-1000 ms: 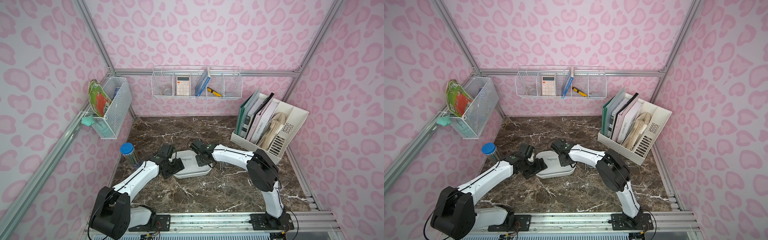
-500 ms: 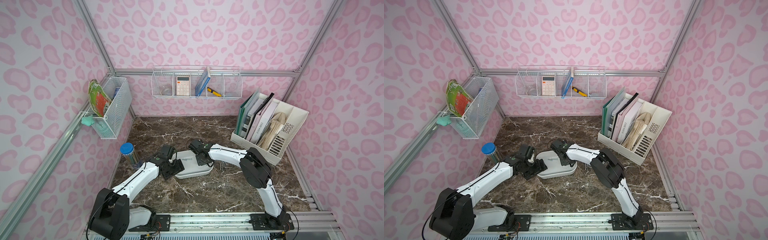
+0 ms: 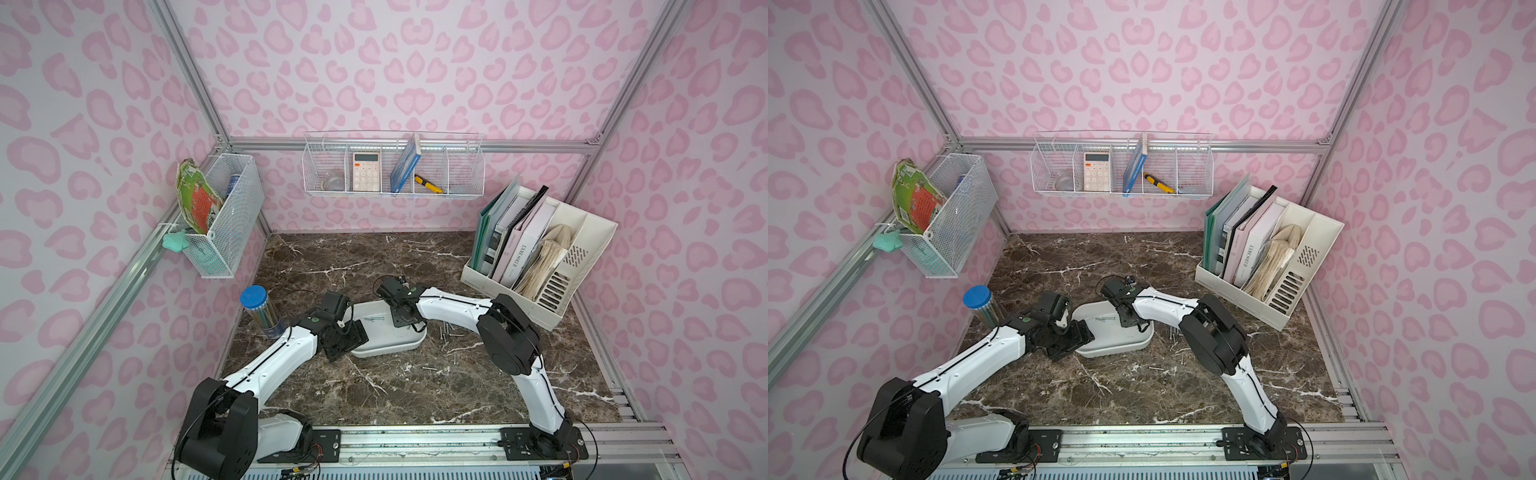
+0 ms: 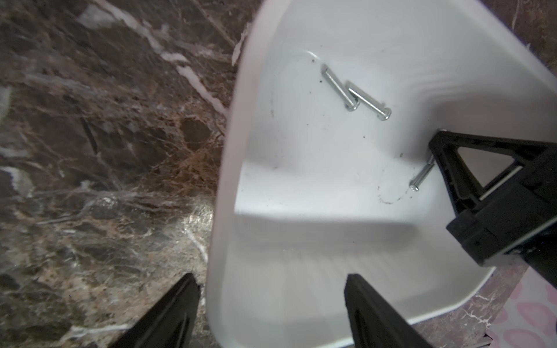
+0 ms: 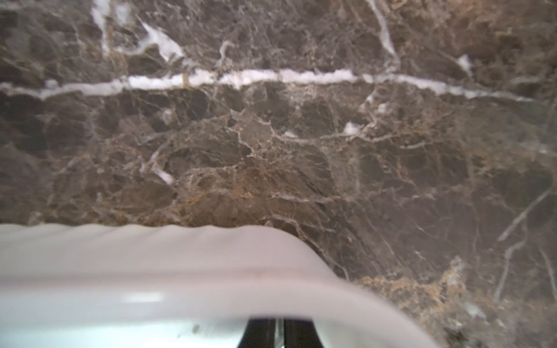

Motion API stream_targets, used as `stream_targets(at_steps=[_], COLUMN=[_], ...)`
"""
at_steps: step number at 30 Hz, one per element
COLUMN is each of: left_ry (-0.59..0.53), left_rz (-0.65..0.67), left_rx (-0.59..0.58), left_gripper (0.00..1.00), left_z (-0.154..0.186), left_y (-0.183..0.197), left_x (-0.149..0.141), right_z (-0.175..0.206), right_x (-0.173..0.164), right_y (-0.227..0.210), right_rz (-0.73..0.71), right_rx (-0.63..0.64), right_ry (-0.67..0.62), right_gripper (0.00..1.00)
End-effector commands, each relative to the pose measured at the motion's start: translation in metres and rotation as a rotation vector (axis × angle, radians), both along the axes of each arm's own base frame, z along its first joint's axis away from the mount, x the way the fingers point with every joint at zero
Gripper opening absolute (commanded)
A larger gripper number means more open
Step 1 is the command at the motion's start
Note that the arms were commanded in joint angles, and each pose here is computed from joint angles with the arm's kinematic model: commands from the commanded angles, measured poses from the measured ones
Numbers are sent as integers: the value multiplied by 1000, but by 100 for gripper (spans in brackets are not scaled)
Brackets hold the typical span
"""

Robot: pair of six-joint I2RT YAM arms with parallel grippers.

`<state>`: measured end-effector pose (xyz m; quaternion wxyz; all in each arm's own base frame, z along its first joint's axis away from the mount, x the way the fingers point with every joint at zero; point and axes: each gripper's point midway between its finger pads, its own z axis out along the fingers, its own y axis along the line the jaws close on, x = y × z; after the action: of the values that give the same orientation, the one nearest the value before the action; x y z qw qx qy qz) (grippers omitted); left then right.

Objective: Take out the screws from the storage box
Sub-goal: Pick up the screw from the storage box.

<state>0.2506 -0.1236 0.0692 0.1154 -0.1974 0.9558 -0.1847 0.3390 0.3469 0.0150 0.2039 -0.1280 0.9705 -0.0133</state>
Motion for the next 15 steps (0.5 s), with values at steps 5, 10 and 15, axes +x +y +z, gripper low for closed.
stream_targets(at_steps=[5,10,15], left_ry=[-6,-11,-17], left_rz=[1,2,3], left_rx=[6,6,10], left_gripper=[81,83,83], left_z=[-1,1,3], left_y=[1,1,2], left_x=[2,3,4], right_z=[-31,-17,15], right_x=[-29,-24,-16], right_y=[-6,-2,16], right_rz=[17,35,72], right_rx=[43,53,93], right_ry=[172,144,80], right_gripper=[4,2,2])
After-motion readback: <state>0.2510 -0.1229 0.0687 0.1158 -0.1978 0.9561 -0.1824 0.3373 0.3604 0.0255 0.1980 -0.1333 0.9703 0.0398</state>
